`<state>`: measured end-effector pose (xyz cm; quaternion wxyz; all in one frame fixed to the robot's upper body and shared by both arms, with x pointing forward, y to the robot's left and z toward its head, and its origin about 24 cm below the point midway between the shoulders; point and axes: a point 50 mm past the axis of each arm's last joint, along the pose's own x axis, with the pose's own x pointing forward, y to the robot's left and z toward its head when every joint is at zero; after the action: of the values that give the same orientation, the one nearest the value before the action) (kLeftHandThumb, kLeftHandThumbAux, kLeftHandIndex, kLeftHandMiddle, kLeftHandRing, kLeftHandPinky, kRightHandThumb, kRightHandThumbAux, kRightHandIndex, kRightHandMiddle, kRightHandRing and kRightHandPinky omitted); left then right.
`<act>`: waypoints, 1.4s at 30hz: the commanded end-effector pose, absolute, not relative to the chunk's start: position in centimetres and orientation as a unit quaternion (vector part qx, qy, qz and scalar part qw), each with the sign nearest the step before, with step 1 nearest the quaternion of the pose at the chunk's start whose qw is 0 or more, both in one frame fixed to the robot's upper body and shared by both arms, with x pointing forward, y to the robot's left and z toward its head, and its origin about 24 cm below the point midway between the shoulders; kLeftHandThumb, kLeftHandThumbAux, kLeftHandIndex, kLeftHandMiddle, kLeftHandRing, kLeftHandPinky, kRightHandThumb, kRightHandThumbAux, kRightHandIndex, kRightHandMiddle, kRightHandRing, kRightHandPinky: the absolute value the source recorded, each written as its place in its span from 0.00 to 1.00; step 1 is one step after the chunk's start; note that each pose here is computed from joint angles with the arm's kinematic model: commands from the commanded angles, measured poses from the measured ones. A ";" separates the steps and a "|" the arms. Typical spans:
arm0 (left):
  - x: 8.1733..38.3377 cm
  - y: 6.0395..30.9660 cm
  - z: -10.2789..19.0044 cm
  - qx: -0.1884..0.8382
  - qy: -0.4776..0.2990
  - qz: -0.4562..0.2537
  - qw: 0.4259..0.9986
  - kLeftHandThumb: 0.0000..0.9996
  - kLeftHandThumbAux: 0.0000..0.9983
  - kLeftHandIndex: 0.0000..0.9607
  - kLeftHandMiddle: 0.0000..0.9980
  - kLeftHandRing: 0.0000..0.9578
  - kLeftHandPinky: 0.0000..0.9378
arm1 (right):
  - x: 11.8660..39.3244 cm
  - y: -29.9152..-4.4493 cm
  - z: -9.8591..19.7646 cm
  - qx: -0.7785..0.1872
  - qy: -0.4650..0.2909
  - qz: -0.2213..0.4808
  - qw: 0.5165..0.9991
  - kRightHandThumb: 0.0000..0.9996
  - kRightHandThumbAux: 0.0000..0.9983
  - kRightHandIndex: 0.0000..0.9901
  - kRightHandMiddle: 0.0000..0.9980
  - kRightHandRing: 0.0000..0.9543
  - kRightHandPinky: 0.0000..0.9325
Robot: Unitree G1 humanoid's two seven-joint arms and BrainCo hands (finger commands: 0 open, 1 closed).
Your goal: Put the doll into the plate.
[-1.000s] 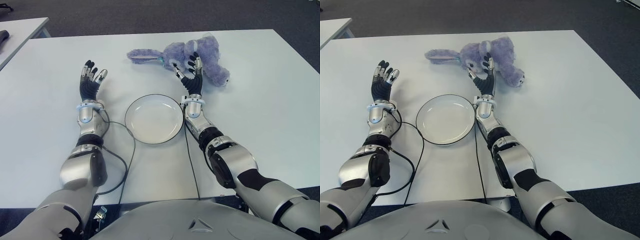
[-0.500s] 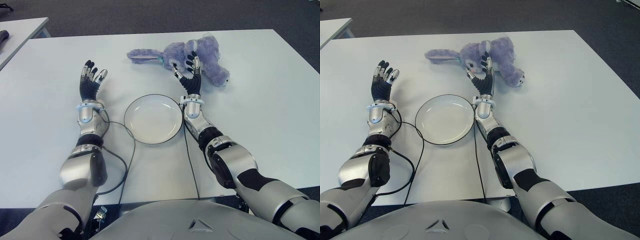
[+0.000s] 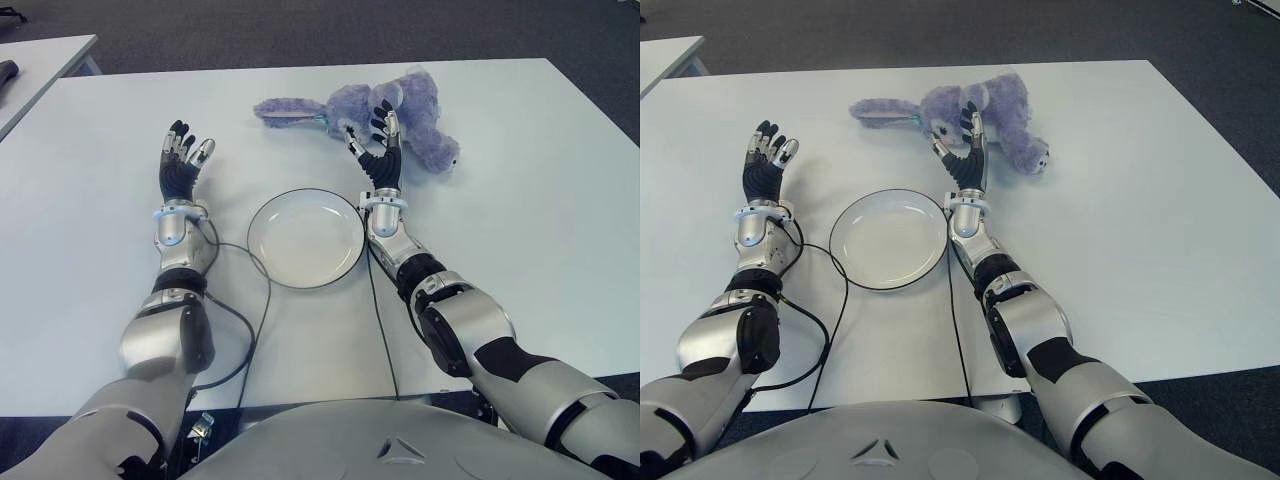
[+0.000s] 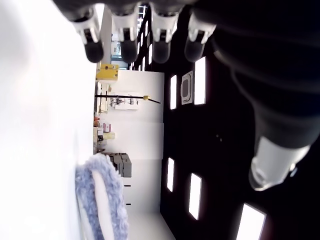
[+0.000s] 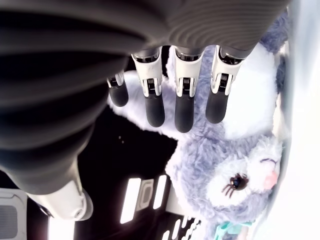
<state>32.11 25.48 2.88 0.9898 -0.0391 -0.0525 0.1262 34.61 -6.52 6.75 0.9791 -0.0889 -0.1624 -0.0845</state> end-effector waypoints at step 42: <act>20.4 23.8 -9.9 -0.072 0.209 0.172 0.960 0.00 0.65 0.01 0.04 0.03 0.05 | 41.5 -10.6 15.9 -0.663 -0.200 0.013 0.721 0.19 0.53 0.06 0.09 0.12 0.19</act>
<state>32.16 25.58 3.00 0.9903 -0.0332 -0.0530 0.1240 41.17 -9.95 15.71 0.7467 -0.6286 -0.2175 0.0089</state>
